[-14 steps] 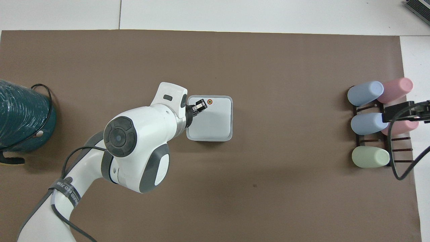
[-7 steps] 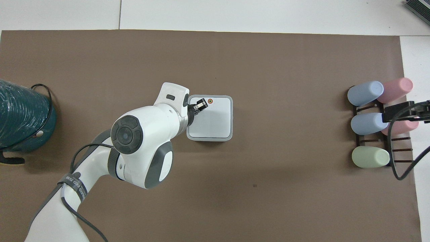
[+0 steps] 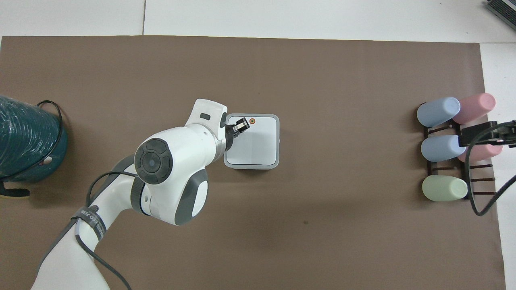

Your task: Close trash can lid

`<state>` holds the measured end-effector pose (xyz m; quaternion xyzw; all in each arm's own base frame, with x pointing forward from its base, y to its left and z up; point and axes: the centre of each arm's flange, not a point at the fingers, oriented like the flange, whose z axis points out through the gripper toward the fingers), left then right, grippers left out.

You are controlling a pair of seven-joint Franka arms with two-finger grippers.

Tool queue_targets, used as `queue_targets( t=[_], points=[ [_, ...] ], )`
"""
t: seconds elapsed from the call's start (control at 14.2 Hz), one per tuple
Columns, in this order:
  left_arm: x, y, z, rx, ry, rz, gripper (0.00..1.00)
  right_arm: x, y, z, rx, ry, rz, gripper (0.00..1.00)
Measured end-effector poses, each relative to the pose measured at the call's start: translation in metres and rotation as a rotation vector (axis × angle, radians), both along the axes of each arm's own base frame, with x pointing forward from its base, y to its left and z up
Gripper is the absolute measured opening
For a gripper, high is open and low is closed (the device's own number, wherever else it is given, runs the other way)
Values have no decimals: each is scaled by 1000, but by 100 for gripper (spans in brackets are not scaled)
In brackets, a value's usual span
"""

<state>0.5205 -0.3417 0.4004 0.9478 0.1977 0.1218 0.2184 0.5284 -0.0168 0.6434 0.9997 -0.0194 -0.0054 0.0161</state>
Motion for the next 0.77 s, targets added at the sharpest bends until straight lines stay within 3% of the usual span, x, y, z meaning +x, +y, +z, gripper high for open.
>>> queue_targets(
  t=[0.42,0.77],
  points=[
    [5,-3,3,-1,6,-2,1,0,0,0,0,0,0,100],
    [31,-1,37,23,114,-23,1,0,0,0,0,0,0,100]
  ],
)
